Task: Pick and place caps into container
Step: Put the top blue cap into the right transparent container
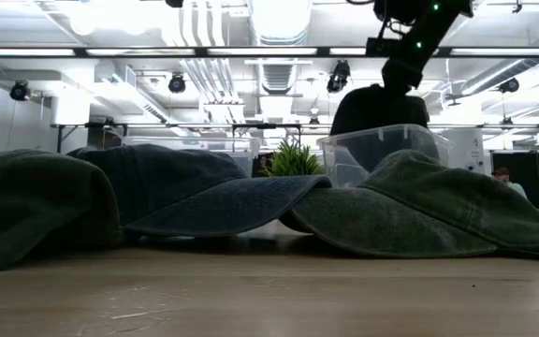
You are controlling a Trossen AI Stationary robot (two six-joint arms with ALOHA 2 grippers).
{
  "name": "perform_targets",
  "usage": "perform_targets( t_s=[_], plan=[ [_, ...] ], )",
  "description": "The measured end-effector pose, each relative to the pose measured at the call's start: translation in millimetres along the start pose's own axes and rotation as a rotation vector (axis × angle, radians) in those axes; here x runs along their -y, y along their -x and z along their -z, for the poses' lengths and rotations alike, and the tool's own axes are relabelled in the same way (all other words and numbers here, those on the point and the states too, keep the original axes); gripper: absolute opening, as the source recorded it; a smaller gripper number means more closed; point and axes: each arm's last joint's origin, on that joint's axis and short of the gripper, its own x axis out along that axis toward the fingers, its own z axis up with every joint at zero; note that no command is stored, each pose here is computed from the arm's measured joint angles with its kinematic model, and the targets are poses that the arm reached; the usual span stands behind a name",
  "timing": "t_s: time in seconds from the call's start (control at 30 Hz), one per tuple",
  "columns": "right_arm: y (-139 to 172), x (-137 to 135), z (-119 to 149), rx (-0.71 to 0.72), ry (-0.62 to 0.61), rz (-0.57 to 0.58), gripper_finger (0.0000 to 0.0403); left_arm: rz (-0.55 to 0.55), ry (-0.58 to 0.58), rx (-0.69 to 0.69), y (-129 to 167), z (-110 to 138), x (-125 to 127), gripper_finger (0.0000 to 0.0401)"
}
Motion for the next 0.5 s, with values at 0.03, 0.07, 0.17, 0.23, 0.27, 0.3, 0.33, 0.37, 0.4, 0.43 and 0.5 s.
perform_targets(
  t_s=[0.03,0.07,0.17,0.23,0.27,0.3,0.33,0.37,0.4,0.43,0.5],
  plan=[
    [-2.1,-1.8,2.3,-0.009,-0.007,-0.010,0.0008,0.000,-0.008,0.000,0.0,0.0,0.0,0.0153],
    [-4.2,-3.4,4.5,-0.016,-0.017,-0.022,0.0008,0.000,-0.014,0.000,0.0,0.0,0.0,0.0153],
    [-9.8,-7.8,10.8,-0.036,-0.052,-0.057,0.0008,0.000,-0.019,0.000,0.0,0.0,0.0,0.0153],
    [-13.0,-10.9,14.8,-0.048,-0.079,-0.094,0.0008,0.000,-0.019,0.000,0.0,0.0,0.0,0.0153],
    [-14.1,-12.4,16.5,-0.053,-0.092,-0.118,0.0008,0.000,-0.019,0.000,0.0,0.0,0.0,0.0153],
    [-15.2,-13.6,17.8,-0.056,-0.102,-0.136,0.0008,0.000,-0.019,0.000,0.0,0.0,0.0,0.0153],
    [-16.1,-14.6,19.0,-0.060,-0.106,-0.145,0.0008,0.000,-0.019,0.000,0.0,0.0,0.0,0.0153],
    [-16.6,-15.3,19.6,-0.060,-0.106,-0.159,0.0008,0.000,-0.020,0.000,0.0,0.0,0.0,0.0153],
    [-16.7,-15.9,19.8,-0.057,-0.102,-0.175,0.0008,0.000,-0.022,0.000,0.0,0.0,0.0,0.0153],
    [-16.7,-16.2,19.8,-0.054,-0.096,-0.186,0.0008,0.000,-0.024,0.000,0.0,0.0,0.0,0.0153],
    [-15.3,-16.0,19.7,-0.056,-0.068,-0.196,0.0008,0.000,-0.031,0.000,0.0,0.0,0.0,0.0153]
  ],
)
